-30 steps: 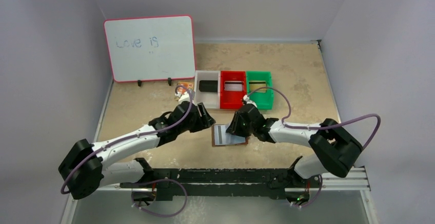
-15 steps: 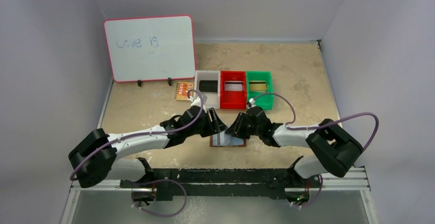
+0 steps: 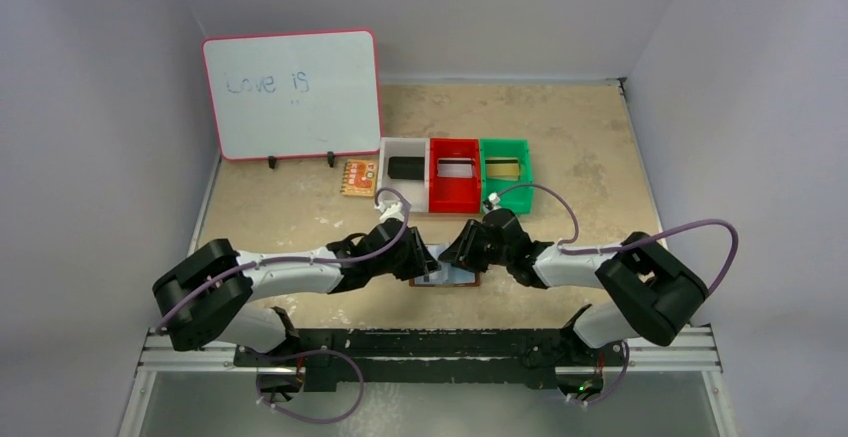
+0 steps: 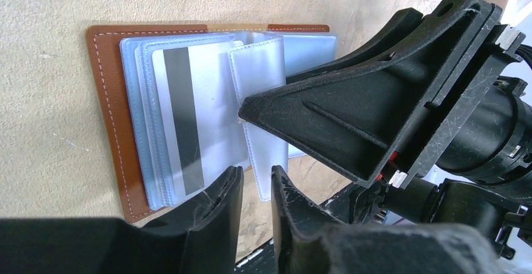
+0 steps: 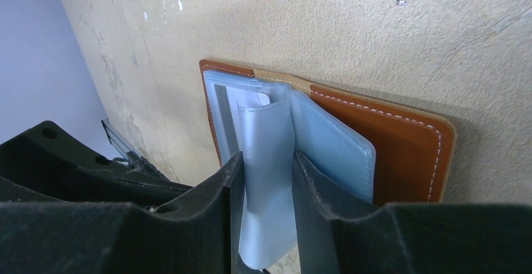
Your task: Take the credit cards out of the card holder
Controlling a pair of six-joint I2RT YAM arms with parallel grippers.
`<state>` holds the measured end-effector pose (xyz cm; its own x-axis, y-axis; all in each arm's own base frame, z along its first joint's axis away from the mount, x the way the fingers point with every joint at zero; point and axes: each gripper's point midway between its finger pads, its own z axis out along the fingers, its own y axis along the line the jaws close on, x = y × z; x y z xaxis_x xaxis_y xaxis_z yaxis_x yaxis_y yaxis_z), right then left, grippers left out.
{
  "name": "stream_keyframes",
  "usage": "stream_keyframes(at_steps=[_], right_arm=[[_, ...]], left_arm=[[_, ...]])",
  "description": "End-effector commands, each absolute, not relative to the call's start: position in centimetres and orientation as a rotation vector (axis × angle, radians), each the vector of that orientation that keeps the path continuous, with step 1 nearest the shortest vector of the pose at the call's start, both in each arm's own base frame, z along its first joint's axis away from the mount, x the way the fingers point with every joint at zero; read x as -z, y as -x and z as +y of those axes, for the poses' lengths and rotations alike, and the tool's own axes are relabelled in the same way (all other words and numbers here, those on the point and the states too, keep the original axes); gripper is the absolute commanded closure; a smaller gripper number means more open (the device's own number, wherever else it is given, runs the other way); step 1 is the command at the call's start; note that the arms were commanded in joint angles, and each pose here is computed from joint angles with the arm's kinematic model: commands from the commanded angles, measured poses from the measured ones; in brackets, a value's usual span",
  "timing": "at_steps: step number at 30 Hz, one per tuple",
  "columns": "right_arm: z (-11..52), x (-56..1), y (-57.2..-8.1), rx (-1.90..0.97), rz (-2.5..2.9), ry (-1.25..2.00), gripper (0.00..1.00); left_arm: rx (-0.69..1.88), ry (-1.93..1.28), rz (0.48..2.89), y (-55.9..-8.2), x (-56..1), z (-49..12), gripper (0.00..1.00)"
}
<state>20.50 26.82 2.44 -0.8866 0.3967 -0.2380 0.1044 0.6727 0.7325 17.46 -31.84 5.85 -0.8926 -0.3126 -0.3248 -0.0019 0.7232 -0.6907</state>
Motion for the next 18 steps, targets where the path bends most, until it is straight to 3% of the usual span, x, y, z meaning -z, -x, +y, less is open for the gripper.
stream_keyframes(at_steps=[1, 9, 15, 18], right_arm=[[26.6, -2.2, -20.4, -1.065, 2.516, -0.410, 0.64], [26.9, -3.0, -20.6, -1.093, 2.498, -0.396, 0.63], [26.9, -3.1, -20.5, -1.098, 2.495, -0.393, 0.62], [27.0, -3.5, -20.5, -1.113, 2.483, -0.378, 0.57]], left_arm=[[1.047, 0.251, 2.460, -17.9, -6.5, -32.7, 0.80], [0.987, 0.259, 2.497, -18.0, -4.8, -32.7, 1.00], [0.925, 0.275, 2.507, -18.3, -4.0, -32.3, 1.00], [0.952, 0.239, 2.498, -18.5, -4.4, -33.3, 1.00]])
